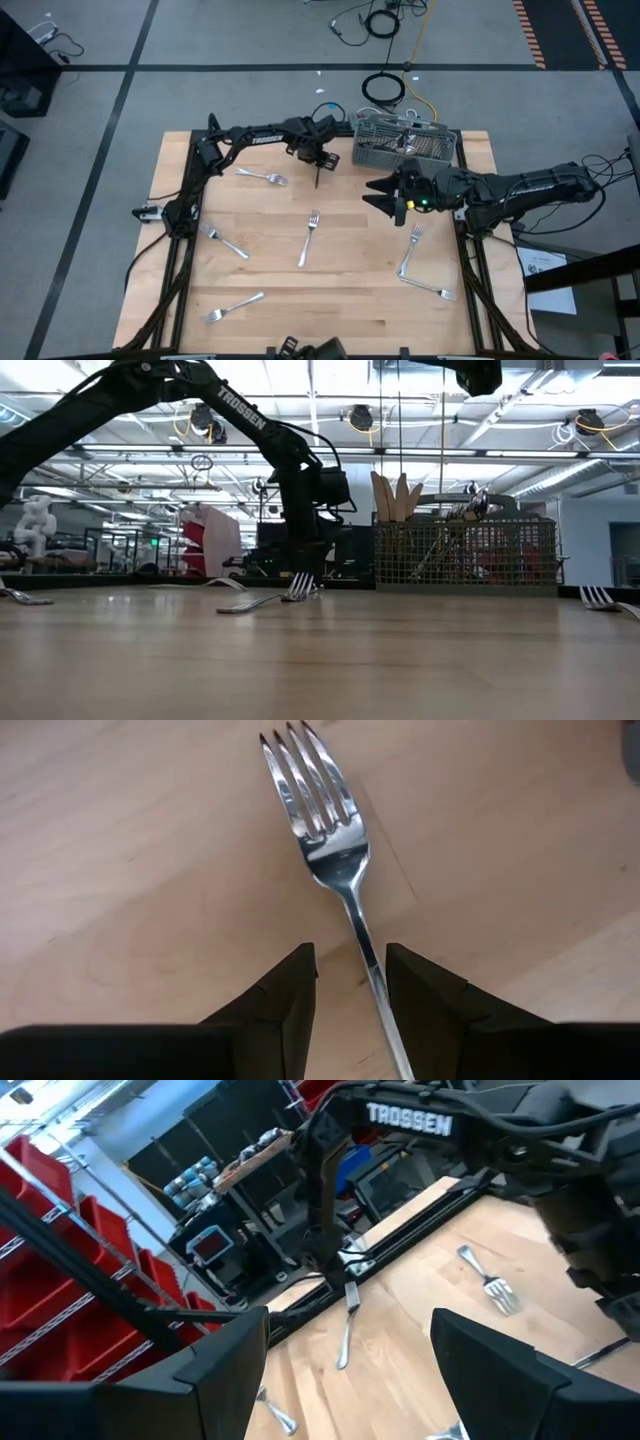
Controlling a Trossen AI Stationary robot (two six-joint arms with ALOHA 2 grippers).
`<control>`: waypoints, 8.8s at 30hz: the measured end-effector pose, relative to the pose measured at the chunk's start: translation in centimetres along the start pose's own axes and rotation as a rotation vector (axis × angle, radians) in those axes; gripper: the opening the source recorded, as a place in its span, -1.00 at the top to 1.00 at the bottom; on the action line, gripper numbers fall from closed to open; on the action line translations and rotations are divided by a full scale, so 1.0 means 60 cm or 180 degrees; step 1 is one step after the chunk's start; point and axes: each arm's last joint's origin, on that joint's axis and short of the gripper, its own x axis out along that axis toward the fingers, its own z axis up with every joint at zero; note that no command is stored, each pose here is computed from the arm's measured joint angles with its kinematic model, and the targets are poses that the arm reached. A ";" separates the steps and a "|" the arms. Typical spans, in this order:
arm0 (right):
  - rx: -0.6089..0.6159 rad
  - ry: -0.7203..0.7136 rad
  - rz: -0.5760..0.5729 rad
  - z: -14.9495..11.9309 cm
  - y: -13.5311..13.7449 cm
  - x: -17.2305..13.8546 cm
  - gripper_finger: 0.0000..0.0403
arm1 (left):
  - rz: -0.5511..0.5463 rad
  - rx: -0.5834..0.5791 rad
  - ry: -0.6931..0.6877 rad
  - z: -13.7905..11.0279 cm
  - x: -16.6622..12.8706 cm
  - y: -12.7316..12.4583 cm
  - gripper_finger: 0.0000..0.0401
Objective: Sort silverware
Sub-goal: Put the silver fork into the silverware basket, then put the silver spoon into the silverware basket
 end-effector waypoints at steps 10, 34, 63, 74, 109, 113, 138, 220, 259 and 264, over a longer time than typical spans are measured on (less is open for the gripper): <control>0.0002 0.0075 0.0122 -0.010 0.014 -0.005 -0.34 | 0.0109 0.0278 0.0162 -0.019 0.000 -0.012 0.34; 0.0002 0.0104 0.0145 -0.013 0.017 -0.006 -0.34 | 0.0430 0.0984 -0.0034 -0.044 -0.069 -0.035 0.34; 0.0013 0.0128 0.0109 -0.015 0.015 -0.006 -0.34 | 0.0229 0.0591 0.0246 -0.041 0.020 0.025 0.62; -0.0087 0.0114 0.0068 -0.012 0.011 -0.005 -0.34 | 0.0316 0.0920 0.0249 -0.048 0.001 0.019 0.96; -0.0071 -0.0585 0.0100 0.052 0.003 -0.114 -0.34 | -0.2656 0.1632 -0.3422 -0.015 -0.325 -0.160 0.97; -0.0042 -0.0675 0.0078 0.056 0.003 -0.119 -0.34 | -0.2719 0.1660 -0.3507 0.010 -0.303 -0.197 0.97; 0.0093 -0.0778 0.0060 0.061 0.002 -0.126 -0.34 | -0.1876 0.1532 -0.4263 0.108 -0.111 -0.275 0.98; 0.0244 -0.0578 0.0238 0.054 0.005 -0.119 -0.34 | -0.1964 0.2297 -0.3899 0.079 -0.095 -0.301 0.97; -0.0060 0.3399 -0.2143 -0.142 -0.174 -0.084 -0.34 | -0.1748 0.4131 -0.0735 -0.053 -0.316 -0.159 0.97; 0.0914 0.3243 -0.2713 -0.152 -0.177 -0.075 -0.34 | -0.1900 0.4034 -0.0544 -0.059 -0.332 -0.141 0.97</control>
